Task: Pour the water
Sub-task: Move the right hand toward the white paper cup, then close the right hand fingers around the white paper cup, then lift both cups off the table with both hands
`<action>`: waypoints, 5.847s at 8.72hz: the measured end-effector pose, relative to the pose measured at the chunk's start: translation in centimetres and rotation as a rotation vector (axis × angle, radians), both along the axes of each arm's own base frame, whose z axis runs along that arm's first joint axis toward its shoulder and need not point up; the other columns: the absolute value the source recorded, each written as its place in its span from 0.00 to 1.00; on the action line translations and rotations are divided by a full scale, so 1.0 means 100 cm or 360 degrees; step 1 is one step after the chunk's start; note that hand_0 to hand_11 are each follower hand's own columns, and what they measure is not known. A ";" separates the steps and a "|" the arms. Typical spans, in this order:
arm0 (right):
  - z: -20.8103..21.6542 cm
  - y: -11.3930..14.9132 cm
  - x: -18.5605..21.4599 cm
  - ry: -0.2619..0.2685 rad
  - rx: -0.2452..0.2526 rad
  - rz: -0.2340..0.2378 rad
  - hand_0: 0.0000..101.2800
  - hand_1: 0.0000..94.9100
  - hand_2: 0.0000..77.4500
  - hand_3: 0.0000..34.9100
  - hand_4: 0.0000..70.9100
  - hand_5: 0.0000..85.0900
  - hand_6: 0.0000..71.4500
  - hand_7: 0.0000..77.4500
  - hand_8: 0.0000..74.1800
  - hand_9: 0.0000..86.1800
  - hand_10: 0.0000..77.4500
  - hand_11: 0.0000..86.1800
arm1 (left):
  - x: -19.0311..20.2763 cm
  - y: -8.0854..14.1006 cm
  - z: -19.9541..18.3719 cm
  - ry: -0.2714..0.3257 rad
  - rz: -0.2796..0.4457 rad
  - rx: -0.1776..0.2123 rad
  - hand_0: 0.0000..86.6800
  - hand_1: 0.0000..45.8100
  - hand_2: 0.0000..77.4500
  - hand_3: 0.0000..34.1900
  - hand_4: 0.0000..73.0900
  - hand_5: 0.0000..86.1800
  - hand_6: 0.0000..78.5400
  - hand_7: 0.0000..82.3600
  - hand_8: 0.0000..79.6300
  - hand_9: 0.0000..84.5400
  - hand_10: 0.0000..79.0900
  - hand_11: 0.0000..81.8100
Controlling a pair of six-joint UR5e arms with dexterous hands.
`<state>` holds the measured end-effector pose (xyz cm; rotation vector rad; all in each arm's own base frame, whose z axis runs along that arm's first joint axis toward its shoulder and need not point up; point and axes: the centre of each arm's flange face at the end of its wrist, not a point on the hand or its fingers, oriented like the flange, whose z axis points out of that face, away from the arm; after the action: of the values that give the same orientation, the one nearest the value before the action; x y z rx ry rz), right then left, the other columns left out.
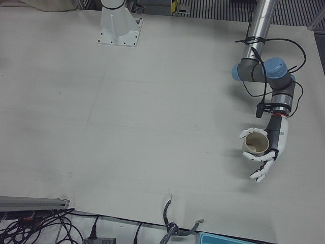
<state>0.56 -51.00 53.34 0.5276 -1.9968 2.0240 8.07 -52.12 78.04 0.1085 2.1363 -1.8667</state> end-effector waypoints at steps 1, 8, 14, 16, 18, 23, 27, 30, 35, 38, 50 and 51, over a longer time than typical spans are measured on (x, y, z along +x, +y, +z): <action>0.015 -0.004 -0.004 -0.0027 -0.0014 -0.0006 0.45 0.14 0.18 0.00 0.00 0.01 0.01 0.01 0.01 0.04 0.01 0.01 | -0.001 0.001 -0.005 0.0005 0.0000 0.0007 0.55 0.24 0.44 0.00 0.72 0.38 0.22 0.25 0.12 0.16 0.15 0.22; 0.170 0.030 -0.024 -0.0127 -0.0064 -0.0110 0.39 0.10 0.14 0.00 0.02 0.01 0.01 0.01 0.04 0.05 0.06 0.08 | -0.016 0.026 -0.032 0.0043 -0.0003 0.0037 0.55 0.24 0.47 0.00 0.73 0.39 0.22 0.25 0.12 0.15 0.15 0.22; 0.202 0.021 -0.071 -0.0149 -0.0045 -0.0134 0.40 0.09 0.14 0.00 0.02 0.01 0.01 0.01 0.02 0.05 0.06 0.09 | -0.036 0.066 -0.028 0.0059 0.0000 0.0014 0.56 0.25 0.47 0.00 0.73 0.39 0.22 0.25 0.12 0.15 0.15 0.22; 0.210 0.029 -0.082 -0.0216 -0.0070 -0.0170 0.38 0.09 0.14 0.00 0.02 0.01 0.01 0.01 0.02 0.04 0.04 0.06 | -0.040 0.073 -0.033 0.0063 0.0000 0.0023 0.56 0.25 0.47 0.00 0.73 0.39 0.22 0.25 0.12 0.15 0.15 0.22; 0.225 0.027 -0.099 -0.0214 -0.0111 -0.0209 0.33 0.07 0.15 0.00 0.03 0.05 0.01 0.04 0.02 0.04 0.01 0.04 | -0.043 0.081 -0.028 0.0060 0.0001 0.0014 0.56 0.25 0.47 0.00 0.73 0.39 0.22 0.25 0.12 0.15 0.15 0.22; 0.215 -0.002 -0.168 -0.0214 -0.0081 -0.0222 0.31 0.09 0.12 0.00 0.01 0.01 0.01 0.01 0.03 0.03 0.02 0.04 | -0.046 0.087 -0.020 0.0055 0.0001 0.0006 0.57 0.25 0.49 0.00 0.73 0.39 0.22 0.23 0.10 0.14 0.15 0.22; 0.228 0.012 -0.172 -0.0191 -0.0106 -0.0228 0.37 0.08 0.13 0.00 0.01 0.01 0.01 0.01 0.03 0.05 0.03 0.04 | -0.046 0.088 -0.016 0.0052 -0.0002 -0.0001 0.56 0.25 0.49 0.00 0.73 0.39 0.22 0.23 0.10 0.14 0.15 0.22; 0.227 0.017 -0.185 -0.0192 -0.0099 -0.0234 0.41 0.13 0.15 0.00 0.01 0.01 0.01 0.01 0.03 0.06 0.02 0.06 | -0.048 0.091 -0.012 0.0046 -0.0006 -0.0010 0.56 0.25 0.49 0.00 0.73 0.39 0.22 0.23 0.10 0.14 0.15 0.22; 0.225 0.031 -0.224 -0.0188 -0.0094 -0.0280 0.42 0.12 0.15 0.00 0.01 0.01 0.01 0.01 0.03 0.05 0.04 0.06 | -0.052 0.098 -0.003 0.0041 -0.0010 -0.0018 0.56 0.25 0.49 0.00 0.73 0.39 0.22 0.23 0.10 0.14 0.15 0.22; 0.225 0.031 -0.224 -0.0189 -0.0095 -0.0279 0.42 0.12 0.15 0.00 0.01 0.01 0.01 0.01 0.03 0.05 0.04 0.06 | -0.052 0.099 -0.002 0.0039 -0.0011 -0.0020 0.56 0.26 0.48 0.00 0.73 0.39 0.22 0.23 0.10 0.14 0.15 0.22; 0.232 0.035 -0.219 -0.0181 -0.0112 -0.0278 0.45 0.08 0.32 0.00 0.35 0.72 0.02 0.10 0.04 0.08 0.08 0.13 | -0.052 0.099 -0.001 0.0021 -0.0012 -0.0015 0.56 0.26 0.48 0.00 0.72 0.40 0.21 0.22 0.10 0.14 0.15 0.22; 0.232 0.035 -0.219 -0.0183 -0.0111 -0.0278 0.45 0.07 0.37 0.00 0.38 0.78 0.05 0.11 0.04 0.09 0.08 0.13 | -0.052 0.099 -0.001 0.0023 -0.0012 -0.0015 0.56 0.26 0.48 0.00 0.72 0.40 0.21 0.22 0.10 0.14 0.15 0.22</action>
<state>-21.34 -47.48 76.49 0.2184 -1.9516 2.0486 2.88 -42.24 77.97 0.1018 2.1393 -1.8870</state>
